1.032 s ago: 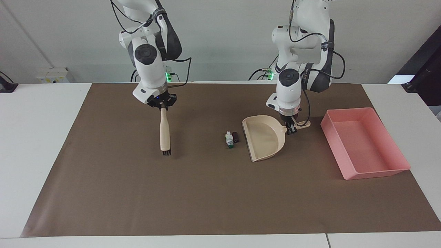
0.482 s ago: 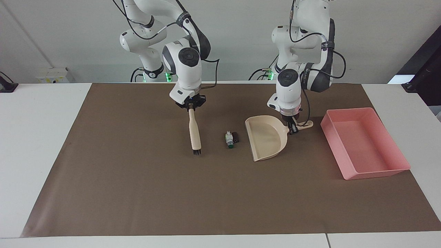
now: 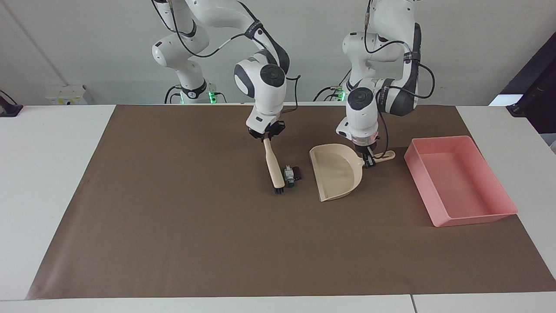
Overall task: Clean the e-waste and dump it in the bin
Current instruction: 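Sweep the component into the dustpan with the brush in the right gripper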
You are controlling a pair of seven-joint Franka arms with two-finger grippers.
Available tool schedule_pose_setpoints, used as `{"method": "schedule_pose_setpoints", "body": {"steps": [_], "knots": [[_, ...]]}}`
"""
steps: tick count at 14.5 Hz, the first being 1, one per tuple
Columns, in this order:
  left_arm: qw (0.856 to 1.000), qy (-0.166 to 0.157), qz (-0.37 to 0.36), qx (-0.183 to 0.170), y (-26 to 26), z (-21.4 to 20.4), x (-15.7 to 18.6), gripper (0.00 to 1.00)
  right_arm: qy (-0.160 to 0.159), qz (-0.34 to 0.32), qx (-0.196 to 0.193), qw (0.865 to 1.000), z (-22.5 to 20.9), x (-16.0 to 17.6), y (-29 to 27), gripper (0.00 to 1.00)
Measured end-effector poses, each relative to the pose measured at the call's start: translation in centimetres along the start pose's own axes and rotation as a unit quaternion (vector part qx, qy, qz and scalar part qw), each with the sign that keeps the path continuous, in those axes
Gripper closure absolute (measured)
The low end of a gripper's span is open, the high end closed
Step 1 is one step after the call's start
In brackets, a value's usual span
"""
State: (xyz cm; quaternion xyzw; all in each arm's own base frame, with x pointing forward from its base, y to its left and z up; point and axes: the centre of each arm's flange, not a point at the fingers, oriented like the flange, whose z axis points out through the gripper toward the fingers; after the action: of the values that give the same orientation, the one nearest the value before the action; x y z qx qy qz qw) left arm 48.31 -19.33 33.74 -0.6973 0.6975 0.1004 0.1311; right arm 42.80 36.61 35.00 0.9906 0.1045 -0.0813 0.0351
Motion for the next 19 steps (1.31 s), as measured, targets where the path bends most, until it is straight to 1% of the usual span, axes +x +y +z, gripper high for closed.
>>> {"method": "schedule_pose_setpoints", "body": {"steps": [2, 3, 5, 7, 10, 12, 15, 17, 18, 19], "knots": [[1.0, 0.0, 0.008, 0.002, 0.3, -0.3, 0.8, 0.68, -0.001, -0.004, -0.001, 1.0, 0.6, 0.4, -1.1, 0.74], [1.0, -0.001, 0.011, 0.003, 0.5, -0.4, 1.1, 0.68, -0.002, -0.003, 0.008, 1.0, 0.6, 0.4, -1.7, 0.74], [1.0, -0.001, 0.015, 0.004, 0.7, -0.5, 1.5, 0.68, -0.002, 0.005, 0.044, 0.999, 0.4, 0.2, -3.3, 0.74], [1.0, -0.002, 0.016, 0.003, 0.8, -0.5, 1.6, 0.68, -0.01, 0.008, 0.091, 0.996, 0.3, -0.4, -5.4, 0.74], [1.0, -0.002, 0.013, 0.003, 0.8, -0.5, 1.5, 0.68, -0.022, -0.003, 0.189, 0.982, -0.2, -0.8, -7.5, 0.74], [1.0, -0.001, 0.012, 0.004, 0.8, -0.4, 1.5, 0.68, -0.019, -0.006, 0.221, 0.975, -0.7, -0.5, -7.8, 0.74], [1.0, 0.011, 0.006, 0.015, 0.5, -0.1, 1.1, 0.68, -0.008, -0.007, 0.234, 0.972, -2.2, 0.0, -7.9, 0.74], [1.0, 0.02, -0.001, 0.018, 0.4, 0.0, 0.7, 0.68, -0.01, -0.007, 0.235, 0.972, -3.1, -0.1, -7.8, 0.74], [0.999, 0.027, -0.007, 0.017, 0.3, 0.1, 0.5, 0.68, -0.014, -0.001, 0.226, 0.974, -3.7, -0.3, -7.3, 0.74], [0.999, 0.035, -0.013, 0.02, 0.1, 0.1, 0.3, 0.68, -0.014, 0.011, 0.2, 0.98, -4.8, -0.6, -6.3, 0.74]]}}
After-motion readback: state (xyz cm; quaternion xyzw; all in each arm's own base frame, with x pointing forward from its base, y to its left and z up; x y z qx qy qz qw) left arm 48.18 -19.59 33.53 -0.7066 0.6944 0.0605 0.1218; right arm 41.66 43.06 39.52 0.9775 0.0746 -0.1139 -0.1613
